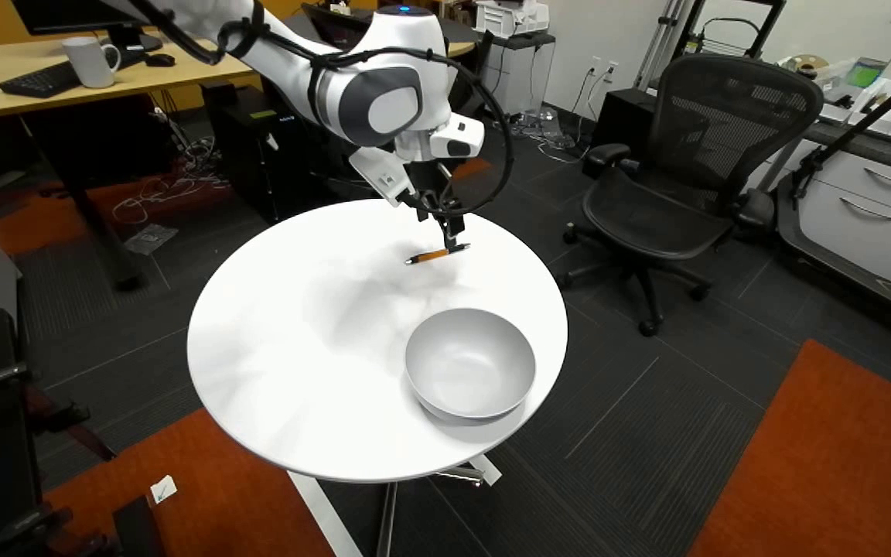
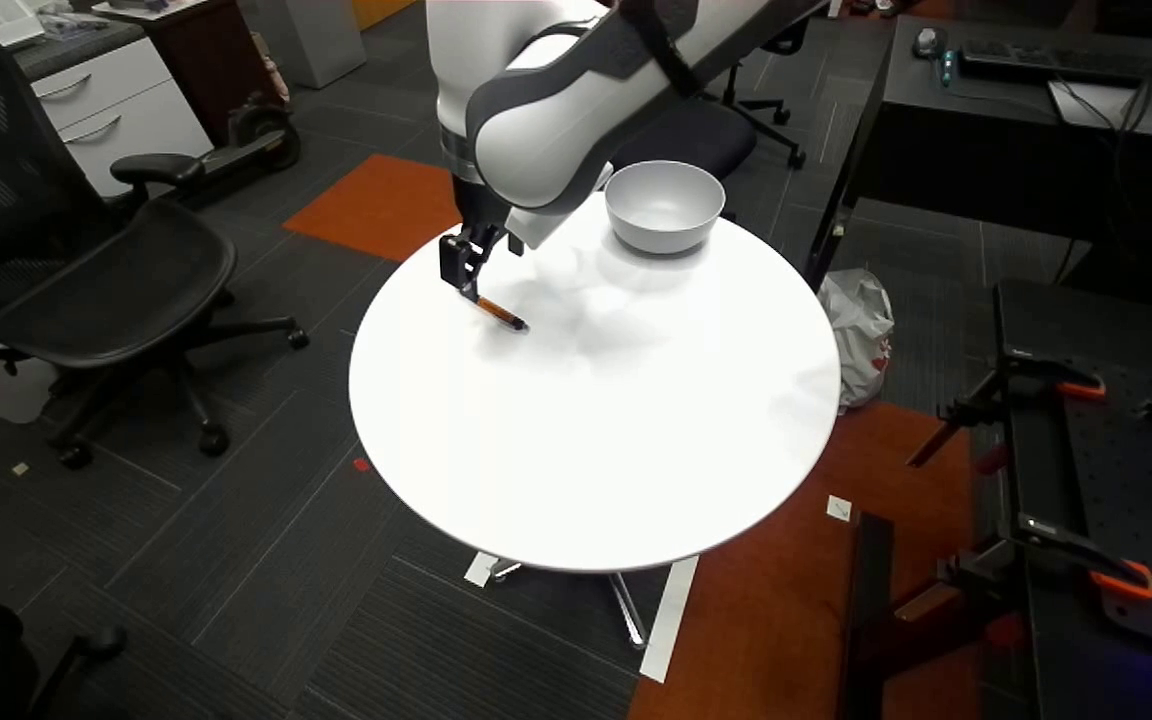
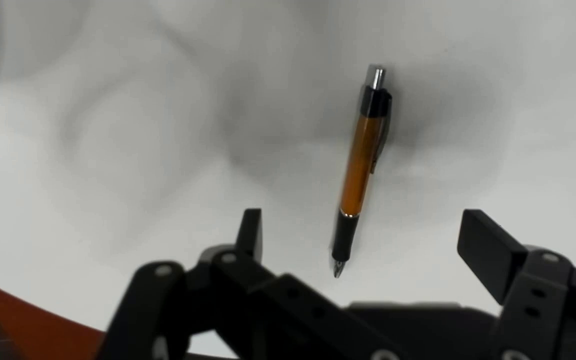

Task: Put the pen in the bowl

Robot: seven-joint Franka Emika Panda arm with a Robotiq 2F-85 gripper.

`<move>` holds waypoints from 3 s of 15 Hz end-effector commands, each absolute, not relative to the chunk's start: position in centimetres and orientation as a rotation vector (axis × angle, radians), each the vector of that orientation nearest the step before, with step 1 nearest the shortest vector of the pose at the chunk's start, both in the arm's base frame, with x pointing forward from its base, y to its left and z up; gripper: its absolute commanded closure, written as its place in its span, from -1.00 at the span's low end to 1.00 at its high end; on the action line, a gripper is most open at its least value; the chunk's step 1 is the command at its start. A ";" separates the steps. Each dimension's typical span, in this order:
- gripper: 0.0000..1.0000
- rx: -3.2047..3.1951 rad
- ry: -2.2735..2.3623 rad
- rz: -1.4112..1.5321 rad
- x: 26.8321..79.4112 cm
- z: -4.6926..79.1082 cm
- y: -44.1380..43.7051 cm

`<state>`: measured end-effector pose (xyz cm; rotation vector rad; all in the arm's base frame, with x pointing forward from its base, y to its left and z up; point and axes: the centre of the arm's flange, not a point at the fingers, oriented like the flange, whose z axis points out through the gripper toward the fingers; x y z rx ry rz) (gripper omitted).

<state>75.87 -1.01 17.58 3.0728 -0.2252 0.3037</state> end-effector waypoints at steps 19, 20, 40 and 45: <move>-0.17 3.085 -0.301 0.157 79.1 13.4 -1.2; 0.01 3.086 -0.302 0.156 79.2 13.3 -1.2; 0.93 3.030 -0.361 0.242 71.9 27.4 -3.1; 0.93 2.996 -0.544 0.239 68.2 30.1 -5.4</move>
